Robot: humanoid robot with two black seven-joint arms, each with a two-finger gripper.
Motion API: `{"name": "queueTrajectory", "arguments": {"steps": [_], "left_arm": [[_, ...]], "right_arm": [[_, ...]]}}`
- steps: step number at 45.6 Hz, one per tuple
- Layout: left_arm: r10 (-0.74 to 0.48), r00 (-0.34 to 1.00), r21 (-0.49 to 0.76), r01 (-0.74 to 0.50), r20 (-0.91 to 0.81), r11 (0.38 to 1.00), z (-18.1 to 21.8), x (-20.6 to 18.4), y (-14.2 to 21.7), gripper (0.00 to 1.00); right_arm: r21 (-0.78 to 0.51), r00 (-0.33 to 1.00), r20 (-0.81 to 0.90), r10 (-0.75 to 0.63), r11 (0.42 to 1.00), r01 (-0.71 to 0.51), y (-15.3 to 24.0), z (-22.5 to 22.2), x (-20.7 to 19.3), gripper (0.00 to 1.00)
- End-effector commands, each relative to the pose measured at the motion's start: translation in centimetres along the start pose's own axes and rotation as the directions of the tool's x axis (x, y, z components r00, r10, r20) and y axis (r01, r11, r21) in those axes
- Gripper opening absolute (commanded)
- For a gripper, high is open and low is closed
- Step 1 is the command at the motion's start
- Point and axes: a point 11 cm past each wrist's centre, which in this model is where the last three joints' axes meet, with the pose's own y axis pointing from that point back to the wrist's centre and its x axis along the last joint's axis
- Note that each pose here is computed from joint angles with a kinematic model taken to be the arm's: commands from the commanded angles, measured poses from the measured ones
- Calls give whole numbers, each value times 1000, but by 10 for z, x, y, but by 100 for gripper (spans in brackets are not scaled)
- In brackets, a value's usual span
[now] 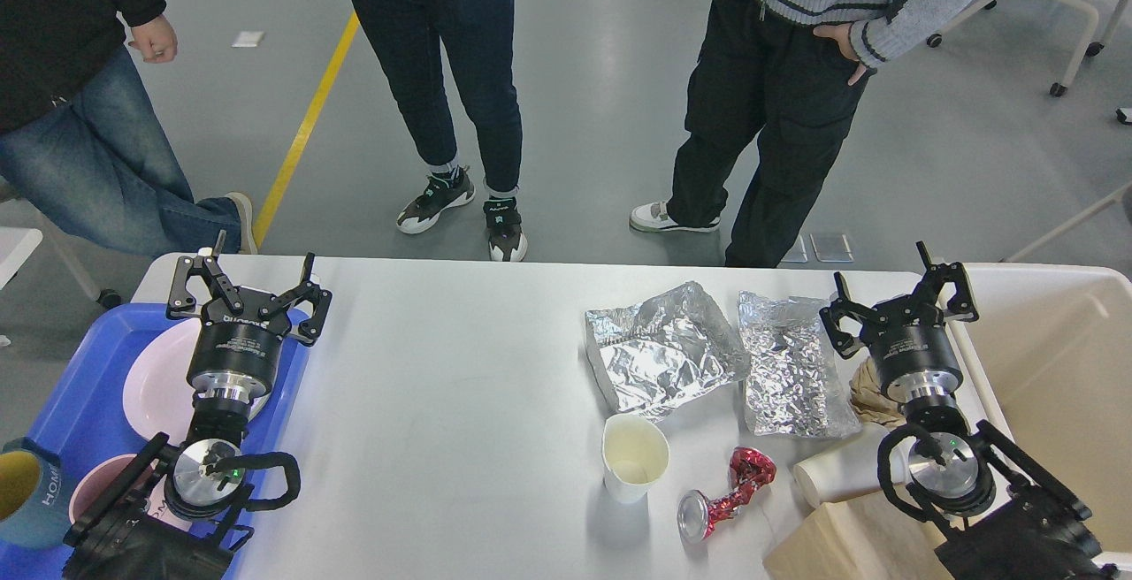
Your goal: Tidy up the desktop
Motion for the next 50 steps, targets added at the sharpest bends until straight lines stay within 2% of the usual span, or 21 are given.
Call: {"name": "queueTrajectory", "arguments": {"steps": [1,50], "left_arm": [[0,1000,1,0,2,1000,0,0,1,96],[-1,1000,1,1,1,1000,0,0,1,96]], "right_arm": [[1,1000,0,0,1000,0,0,0,0,100],[14,1000,-1,-15,1000,15,-4,-7,-5,100]]}}
